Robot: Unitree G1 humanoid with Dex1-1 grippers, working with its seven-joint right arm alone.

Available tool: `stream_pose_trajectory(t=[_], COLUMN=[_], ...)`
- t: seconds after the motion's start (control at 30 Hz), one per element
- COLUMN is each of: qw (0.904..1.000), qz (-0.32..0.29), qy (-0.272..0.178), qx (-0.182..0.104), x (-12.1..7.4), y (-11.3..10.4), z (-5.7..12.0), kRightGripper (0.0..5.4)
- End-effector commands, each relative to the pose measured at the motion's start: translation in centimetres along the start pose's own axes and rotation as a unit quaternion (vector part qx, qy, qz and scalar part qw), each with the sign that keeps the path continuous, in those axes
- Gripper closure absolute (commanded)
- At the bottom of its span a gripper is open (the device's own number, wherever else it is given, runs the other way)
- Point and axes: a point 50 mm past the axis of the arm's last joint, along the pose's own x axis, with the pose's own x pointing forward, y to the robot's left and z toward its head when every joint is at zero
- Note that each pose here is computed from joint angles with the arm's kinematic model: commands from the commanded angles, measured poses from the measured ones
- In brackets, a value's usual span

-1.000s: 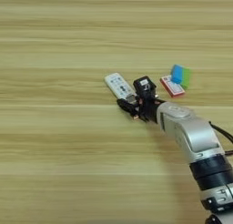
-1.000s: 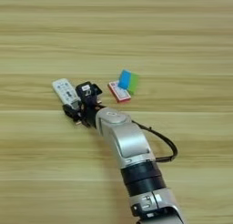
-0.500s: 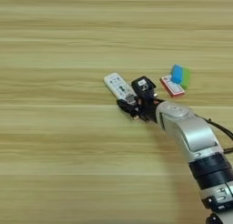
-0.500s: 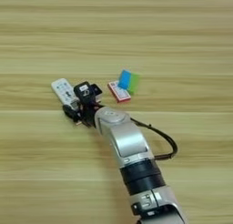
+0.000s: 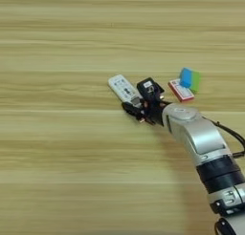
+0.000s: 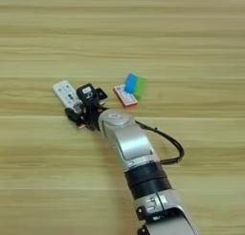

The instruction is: Move the objects on the table

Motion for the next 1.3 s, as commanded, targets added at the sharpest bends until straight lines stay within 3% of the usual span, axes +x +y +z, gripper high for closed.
stream_pose_trajectory(t=[0.03,0.6,0.93,1.3], qw=[0.9997,0.9992,0.9976,0.9894], qz=[-0.018,-0.008,0.001,0.03], qy=[-0.005,-0.039,-0.069,-0.141], qx=[-0.014,-0.008,0.003,0.018], x=[-0.1,-0.5,-0.9,-2.6], y=[-0.7,-0.8,-0.8,-0.9], z=[0.8,1.6,2.3,4.3], kRightGripper=[1.94,0.06,0.06,0.06])
